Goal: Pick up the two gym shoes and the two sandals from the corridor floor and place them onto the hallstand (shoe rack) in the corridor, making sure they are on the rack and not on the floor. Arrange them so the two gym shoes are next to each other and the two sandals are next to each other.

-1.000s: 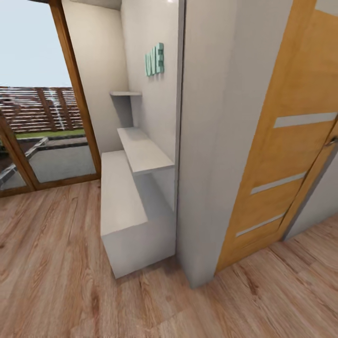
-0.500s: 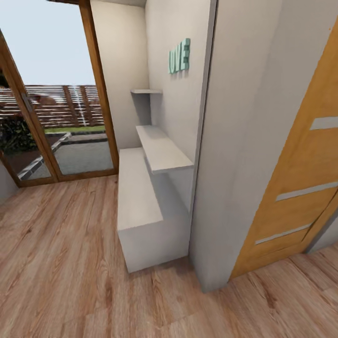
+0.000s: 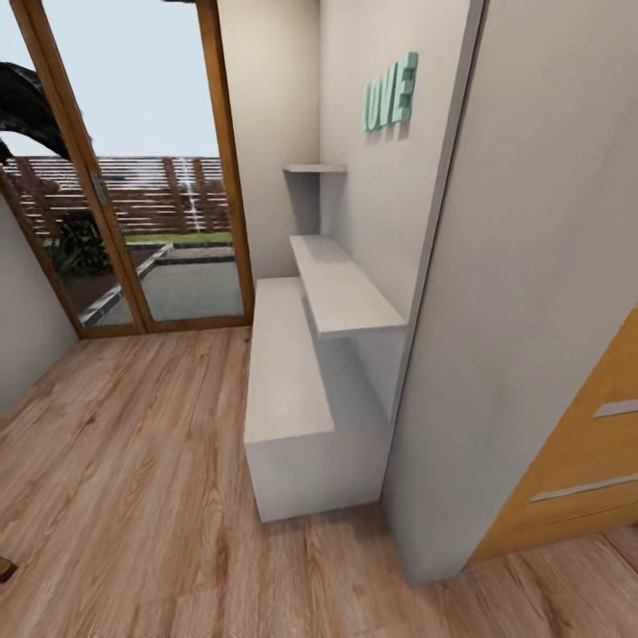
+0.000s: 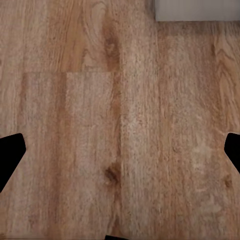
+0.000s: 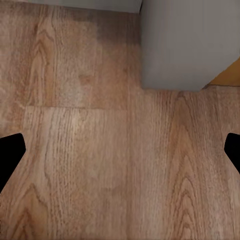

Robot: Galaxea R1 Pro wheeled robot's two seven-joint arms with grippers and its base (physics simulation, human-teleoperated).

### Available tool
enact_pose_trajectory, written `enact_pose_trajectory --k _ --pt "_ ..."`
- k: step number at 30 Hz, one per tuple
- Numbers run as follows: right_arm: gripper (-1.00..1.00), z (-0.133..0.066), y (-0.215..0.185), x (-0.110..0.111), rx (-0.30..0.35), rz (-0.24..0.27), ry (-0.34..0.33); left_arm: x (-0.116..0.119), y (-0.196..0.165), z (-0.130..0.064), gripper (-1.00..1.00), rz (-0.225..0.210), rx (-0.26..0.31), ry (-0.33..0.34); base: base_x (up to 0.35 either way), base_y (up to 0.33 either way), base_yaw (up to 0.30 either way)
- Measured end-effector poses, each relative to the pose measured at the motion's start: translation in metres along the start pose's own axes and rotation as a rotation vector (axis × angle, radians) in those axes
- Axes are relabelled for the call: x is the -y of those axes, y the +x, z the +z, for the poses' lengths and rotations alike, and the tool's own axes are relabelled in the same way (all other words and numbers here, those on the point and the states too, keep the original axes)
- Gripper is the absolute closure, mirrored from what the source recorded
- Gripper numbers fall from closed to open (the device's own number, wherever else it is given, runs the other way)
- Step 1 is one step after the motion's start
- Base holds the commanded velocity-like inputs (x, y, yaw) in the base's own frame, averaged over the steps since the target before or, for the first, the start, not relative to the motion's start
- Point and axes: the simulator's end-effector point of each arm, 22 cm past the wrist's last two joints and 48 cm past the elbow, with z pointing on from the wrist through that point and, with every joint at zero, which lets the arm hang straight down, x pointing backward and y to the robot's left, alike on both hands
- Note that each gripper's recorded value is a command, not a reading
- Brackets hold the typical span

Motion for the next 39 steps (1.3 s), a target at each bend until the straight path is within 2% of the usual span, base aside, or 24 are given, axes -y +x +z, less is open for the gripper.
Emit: enact_pose_trajectory --k 39 --pt "-1.00 0.000 0.012 -0.002 -0.028 0.001 -0.006 -0.001 0.012 0.000 -1.00 0.003 -0.029 -0.003 0.004 -0.001 0.237"
